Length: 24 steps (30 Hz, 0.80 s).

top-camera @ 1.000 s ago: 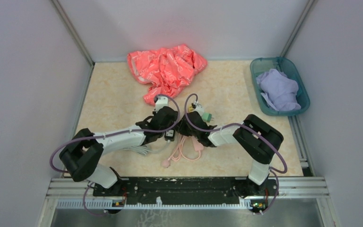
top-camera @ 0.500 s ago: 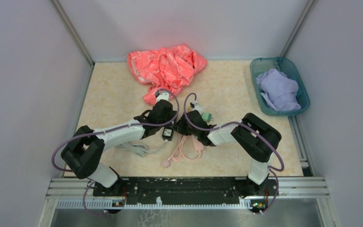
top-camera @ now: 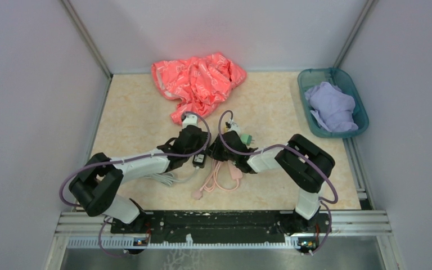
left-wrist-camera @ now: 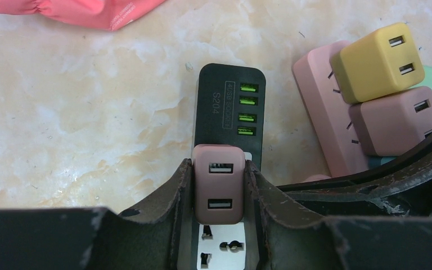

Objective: Insert the plug

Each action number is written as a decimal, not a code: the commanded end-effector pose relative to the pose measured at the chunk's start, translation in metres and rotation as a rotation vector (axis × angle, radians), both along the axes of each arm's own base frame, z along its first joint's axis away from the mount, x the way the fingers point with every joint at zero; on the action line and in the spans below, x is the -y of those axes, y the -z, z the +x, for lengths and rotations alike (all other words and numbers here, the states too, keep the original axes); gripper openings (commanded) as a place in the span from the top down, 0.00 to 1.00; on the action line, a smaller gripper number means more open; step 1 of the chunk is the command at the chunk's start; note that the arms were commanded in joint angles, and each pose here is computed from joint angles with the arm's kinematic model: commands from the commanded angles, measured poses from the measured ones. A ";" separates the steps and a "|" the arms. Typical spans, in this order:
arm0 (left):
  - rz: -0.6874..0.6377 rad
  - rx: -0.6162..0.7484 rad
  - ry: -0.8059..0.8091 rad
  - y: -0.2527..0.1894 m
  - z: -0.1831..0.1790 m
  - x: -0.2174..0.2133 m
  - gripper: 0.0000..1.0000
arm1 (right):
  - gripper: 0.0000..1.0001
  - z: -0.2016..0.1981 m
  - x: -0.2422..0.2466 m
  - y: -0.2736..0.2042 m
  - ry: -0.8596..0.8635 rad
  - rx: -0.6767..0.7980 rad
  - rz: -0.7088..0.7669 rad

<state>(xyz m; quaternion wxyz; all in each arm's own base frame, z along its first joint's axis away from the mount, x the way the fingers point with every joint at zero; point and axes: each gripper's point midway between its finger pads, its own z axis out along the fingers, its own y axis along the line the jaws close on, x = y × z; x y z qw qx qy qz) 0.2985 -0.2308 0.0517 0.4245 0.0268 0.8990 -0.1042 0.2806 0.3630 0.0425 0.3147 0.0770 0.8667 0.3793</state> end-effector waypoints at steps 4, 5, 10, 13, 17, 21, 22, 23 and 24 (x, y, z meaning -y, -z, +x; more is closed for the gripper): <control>0.194 -0.632 0.162 0.107 -0.145 -0.032 1.00 | 0.85 -0.013 -0.023 -0.002 -0.125 -0.005 0.014; 0.184 -0.619 0.159 0.103 -0.143 -0.031 1.00 | 0.85 -0.012 -0.023 -0.006 -0.128 0.006 0.018; 0.179 -0.573 0.148 0.090 -0.132 -0.027 0.97 | 0.80 -0.010 -0.024 -0.027 -0.144 0.065 0.037; 0.177 -0.545 0.139 0.083 -0.123 -0.025 0.92 | 0.78 -0.009 -0.022 -0.037 -0.145 0.093 0.034; 0.159 -0.492 0.122 0.066 -0.108 -0.019 0.80 | 0.75 -0.010 -0.015 -0.054 -0.147 0.143 0.038; 0.124 -0.399 0.127 0.031 -0.086 -0.008 0.67 | 0.72 -0.012 -0.008 -0.078 -0.152 0.211 0.041; 0.111 -0.373 0.125 0.021 -0.079 -0.006 0.64 | 0.71 -0.012 -0.006 -0.081 -0.155 0.223 0.035; 0.103 -0.352 0.125 0.011 -0.074 -0.005 0.61 | 0.70 -0.013 -0.004 -0.083 -0.156 0.232 0.029; 0.094 -0.333 0.120 0.002 -0.068 -0.006 0.57 | 0.69 -0.013 -0.002 -0.086 -0.158 0.241 0.022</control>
